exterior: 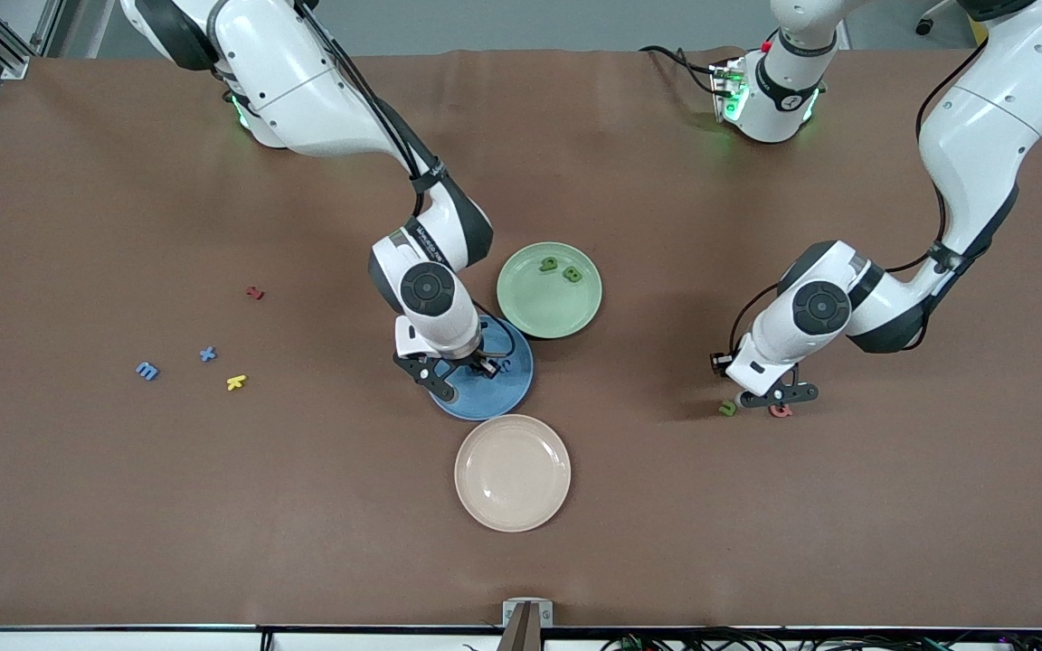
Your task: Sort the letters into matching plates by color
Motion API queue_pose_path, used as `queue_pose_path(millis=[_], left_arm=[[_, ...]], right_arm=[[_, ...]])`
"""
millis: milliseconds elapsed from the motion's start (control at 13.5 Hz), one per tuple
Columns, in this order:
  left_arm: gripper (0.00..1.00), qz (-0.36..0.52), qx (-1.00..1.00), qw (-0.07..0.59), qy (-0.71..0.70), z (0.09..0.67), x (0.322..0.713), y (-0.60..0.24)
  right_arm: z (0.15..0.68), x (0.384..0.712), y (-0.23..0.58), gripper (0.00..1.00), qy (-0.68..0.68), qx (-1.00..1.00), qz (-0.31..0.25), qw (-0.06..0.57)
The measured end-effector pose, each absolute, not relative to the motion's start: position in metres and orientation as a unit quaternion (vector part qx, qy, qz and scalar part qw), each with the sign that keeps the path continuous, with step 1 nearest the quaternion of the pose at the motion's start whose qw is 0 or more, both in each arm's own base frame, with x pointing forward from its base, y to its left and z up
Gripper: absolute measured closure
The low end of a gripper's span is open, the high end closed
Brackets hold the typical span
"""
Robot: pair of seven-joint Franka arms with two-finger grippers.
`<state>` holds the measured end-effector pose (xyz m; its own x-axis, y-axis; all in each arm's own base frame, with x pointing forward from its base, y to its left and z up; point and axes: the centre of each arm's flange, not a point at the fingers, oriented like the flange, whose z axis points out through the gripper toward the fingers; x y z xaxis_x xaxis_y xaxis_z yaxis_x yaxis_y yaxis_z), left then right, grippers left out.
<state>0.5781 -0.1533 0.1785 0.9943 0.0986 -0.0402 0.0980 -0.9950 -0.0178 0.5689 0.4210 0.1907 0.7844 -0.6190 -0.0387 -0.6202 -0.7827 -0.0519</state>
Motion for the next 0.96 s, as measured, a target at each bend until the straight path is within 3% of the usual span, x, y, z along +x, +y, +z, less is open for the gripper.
queue_pose_path(millis=[297, 371, 816, 964], left_arm=[[0.56, 0.02, -0.999, 0.007, -0.049, 0.179, 0.578, -0.154], [0.56, 0.02, -0.999, 0.007, -0.048, 0.179, 0.578, -0.155], [0.56, 0.016, -0.999, -0.002, -0.052, 0.209, 0.57, -0.206], [0.56, 0.027, -0.998, 0.004, -0.063, 0.222, 0.562, -0.237]], right_arm=[[0.19, 0.569, 0.421, 0.67, 0.328, -0.944, 0.009, 0.031], [0.19, 0.57, 0.421, 0.63, 0.329, -0.944, 0.009, 0.031], [0.192, 0.571, 0.421, 0.01, 0.329, -0.944, 0.007, 0.032], [0.194, 0.574, 0.42, 0.0, 0.33, -0.943, 0.004, 0.033]])
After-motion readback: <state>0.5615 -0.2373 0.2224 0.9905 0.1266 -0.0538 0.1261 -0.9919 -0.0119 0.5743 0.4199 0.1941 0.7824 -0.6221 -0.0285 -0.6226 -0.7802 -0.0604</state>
